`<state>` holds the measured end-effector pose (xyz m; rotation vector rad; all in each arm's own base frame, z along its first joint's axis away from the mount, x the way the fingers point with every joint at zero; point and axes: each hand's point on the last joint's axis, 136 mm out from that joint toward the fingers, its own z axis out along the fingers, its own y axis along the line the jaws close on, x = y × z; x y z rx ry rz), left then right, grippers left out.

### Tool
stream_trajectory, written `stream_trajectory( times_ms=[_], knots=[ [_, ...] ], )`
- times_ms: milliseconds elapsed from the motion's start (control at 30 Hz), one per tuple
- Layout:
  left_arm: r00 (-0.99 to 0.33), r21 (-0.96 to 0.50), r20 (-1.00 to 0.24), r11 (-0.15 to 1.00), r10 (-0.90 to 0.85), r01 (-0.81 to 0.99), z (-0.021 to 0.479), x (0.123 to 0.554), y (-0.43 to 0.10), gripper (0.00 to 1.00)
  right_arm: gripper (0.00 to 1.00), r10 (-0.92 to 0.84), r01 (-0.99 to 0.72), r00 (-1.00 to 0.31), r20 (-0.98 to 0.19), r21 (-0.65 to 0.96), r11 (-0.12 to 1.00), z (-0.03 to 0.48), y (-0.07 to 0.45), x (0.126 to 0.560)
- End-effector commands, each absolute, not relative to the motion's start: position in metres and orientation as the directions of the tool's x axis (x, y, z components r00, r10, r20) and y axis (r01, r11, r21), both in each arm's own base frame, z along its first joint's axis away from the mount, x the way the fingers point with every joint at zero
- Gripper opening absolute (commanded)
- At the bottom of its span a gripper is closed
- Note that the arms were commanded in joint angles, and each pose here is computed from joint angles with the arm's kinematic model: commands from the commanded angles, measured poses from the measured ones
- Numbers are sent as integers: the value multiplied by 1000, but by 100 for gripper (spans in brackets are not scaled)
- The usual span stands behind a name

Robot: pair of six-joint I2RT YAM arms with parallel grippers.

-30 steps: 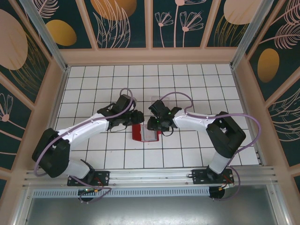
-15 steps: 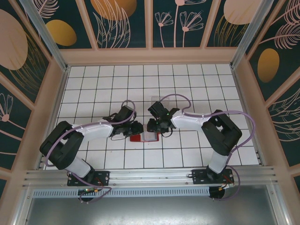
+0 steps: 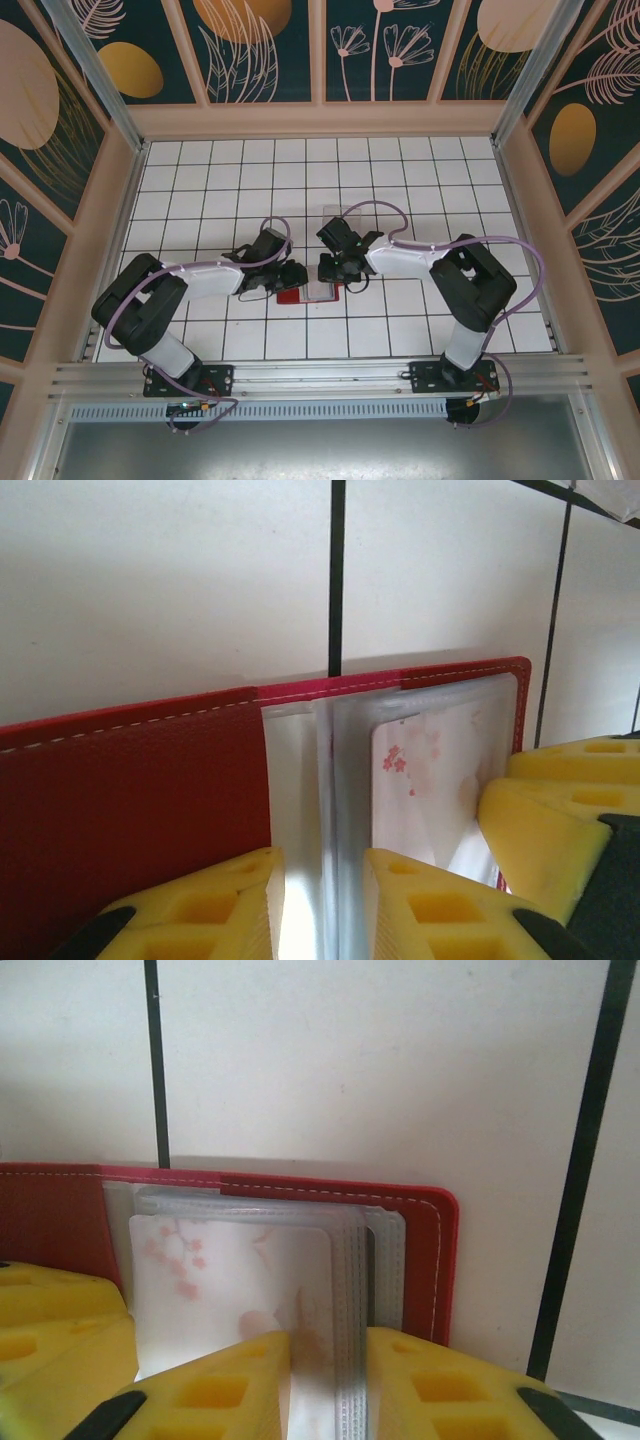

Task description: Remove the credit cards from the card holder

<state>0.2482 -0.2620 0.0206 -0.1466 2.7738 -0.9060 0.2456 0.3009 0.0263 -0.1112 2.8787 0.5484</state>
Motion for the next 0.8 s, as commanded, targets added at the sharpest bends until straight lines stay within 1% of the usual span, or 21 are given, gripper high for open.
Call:
stream_trajectory(
  times_ms=[0,67,200,367,600,767],
  knots=[
    [-974,-607,-161,794,-157,-28,17,244,-265,29,23,-37,-91,-984,-172,318,944,9,291,235],
    [-974,-612,-164,791,-157,-25,18,245,-266,29,20,-37,-91,-985,-171,318,944,9,292,236],
    [-972,-622,-171,782,-160,-20,23,246,-267,29,19,-39,-91,-985,-167,317,944,8,293,234],
    [-972,-638,-178,770,-153,-5,31,248,-272,29,19,-41,-92,-985,-168,313,945,9,292,235],
    [-977,-646,-166,763,-134,5,29,248,-278,30,19,-40,-91,-985,-168,307,947,10,291,234],
    [-980,-642,-157,767,-122,8,25,249,-279,34,19,-38,-88,-985,-167,306,948,9,291,234]
  ],
)
